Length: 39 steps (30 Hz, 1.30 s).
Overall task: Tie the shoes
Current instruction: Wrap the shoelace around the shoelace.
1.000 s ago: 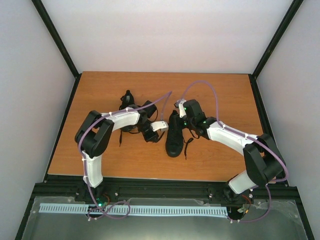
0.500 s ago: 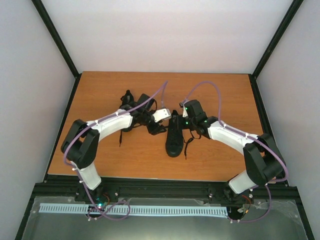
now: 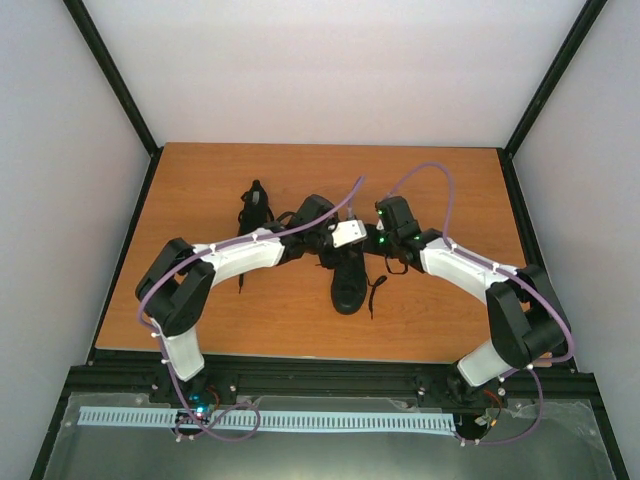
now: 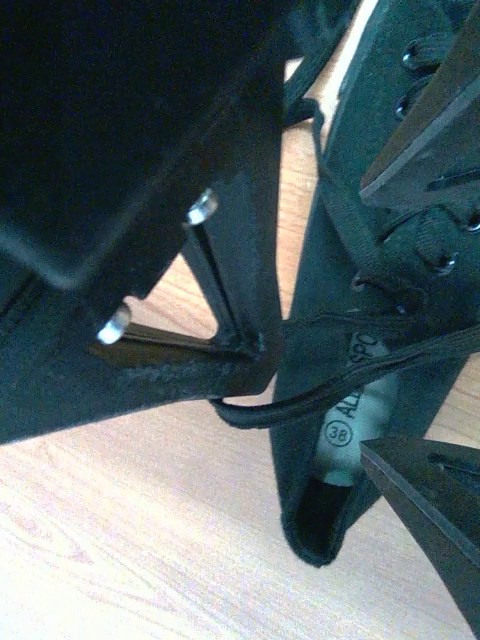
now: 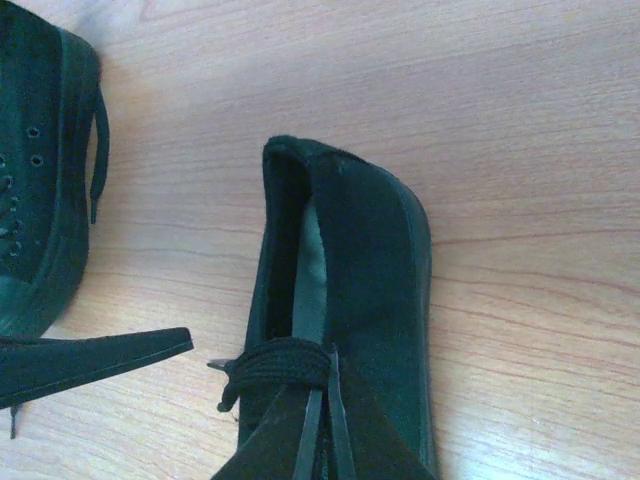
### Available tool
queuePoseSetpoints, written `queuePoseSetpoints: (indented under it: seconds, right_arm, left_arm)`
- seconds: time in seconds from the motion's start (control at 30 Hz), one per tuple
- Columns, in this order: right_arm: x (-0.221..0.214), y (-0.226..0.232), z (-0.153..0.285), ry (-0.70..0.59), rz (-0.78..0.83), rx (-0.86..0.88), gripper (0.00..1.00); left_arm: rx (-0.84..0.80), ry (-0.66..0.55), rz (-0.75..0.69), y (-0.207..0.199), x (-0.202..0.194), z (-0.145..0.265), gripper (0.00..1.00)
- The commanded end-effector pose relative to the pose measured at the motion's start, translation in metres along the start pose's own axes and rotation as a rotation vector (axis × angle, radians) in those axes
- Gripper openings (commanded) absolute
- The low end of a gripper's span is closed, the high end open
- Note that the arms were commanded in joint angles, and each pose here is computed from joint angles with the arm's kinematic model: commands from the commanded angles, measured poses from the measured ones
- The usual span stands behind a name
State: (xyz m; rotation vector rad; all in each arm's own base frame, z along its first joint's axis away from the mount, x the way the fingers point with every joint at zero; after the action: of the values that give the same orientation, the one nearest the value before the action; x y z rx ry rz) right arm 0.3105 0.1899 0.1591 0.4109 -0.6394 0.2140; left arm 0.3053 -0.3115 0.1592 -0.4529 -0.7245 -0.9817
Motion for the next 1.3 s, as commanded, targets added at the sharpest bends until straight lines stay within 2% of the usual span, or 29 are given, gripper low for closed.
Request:
queuePoseSetpoints:
  seconds: [0.0,0.23,0.47,0.6,0.73,0.83,0.93,1.13,1.2,1.27]
  right_arm:
    - [0.009,0.016,0.001,-0.044,-0.059,0.14,0.03]
    - [0.007,0.016,-0.007,-0.036,-0.166,0.199,0.03]
    - [0.001,0.008,0.001,-0.047,-0.213,0.136,0.03]
    - [0.0,0.006,0.002,-0.043,-0.218,0.122,0.03]
    - [0.002,0.008,0.003,-0.044,-0.22,0.129,0.03]
    - [0.004,0.009,0.005,-0.049,-0.216,0.129,0.03]
    - [0.005,0.009,0.005,-0.043,-0.211,0.128,0.03]
    - [0.006,0.011,0.005,-0.042,-0.202,0.145,0.03]
    - [0.007,0.011,0.007,-0.043,-0.194,0.137,0.03]
    - [0.006,0.01,0.009,-0.035,-0.183,0.121,0.03]
  left_arm:
    - [0.068,-0.023,0.059,0.007,0.002,-0.015,0.65]
    - [0.107,-0.139,0.07,0.01,-0.013,-0.017,0.66]
    - [0.078,-0.289,0.132,0.031,-0.013,-0.017,0.69]
    - [0.009,-0.29,0.067,0.021,-0.015,-0.021,0.69]
    - [0.021,-0.282,0.077,0.024,-0.012,-0.024,0.66]
    - [0.033,-0.272,0.086,0.026,-0.01,-0.027,0.58]
    - [0.015,-0.248,0.084,0.022,-0.013,-0.029,0.44]
    - [-0.036,-0.225,0.111,0.014,-0.016,-0.029,0.09]
    - [-0.034,-0.22,0.124,0.014,-0.015,-0.028,0.03]
    - [-0.031,-0.216,0.136,0.015,-0.013,-0.027,0.01]
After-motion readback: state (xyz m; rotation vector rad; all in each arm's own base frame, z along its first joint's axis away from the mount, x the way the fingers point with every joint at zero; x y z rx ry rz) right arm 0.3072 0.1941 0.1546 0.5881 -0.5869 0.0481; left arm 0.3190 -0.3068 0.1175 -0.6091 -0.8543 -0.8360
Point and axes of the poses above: each gripper's point midway between its finger pads, its own z axis back along the fingers, its own y axis along the line the jaws close on, x = y × z, the point moved 7 cm from there along z, back along the fingers, and after that the axes turned 15 degrees about z, right-handed, at the moved point
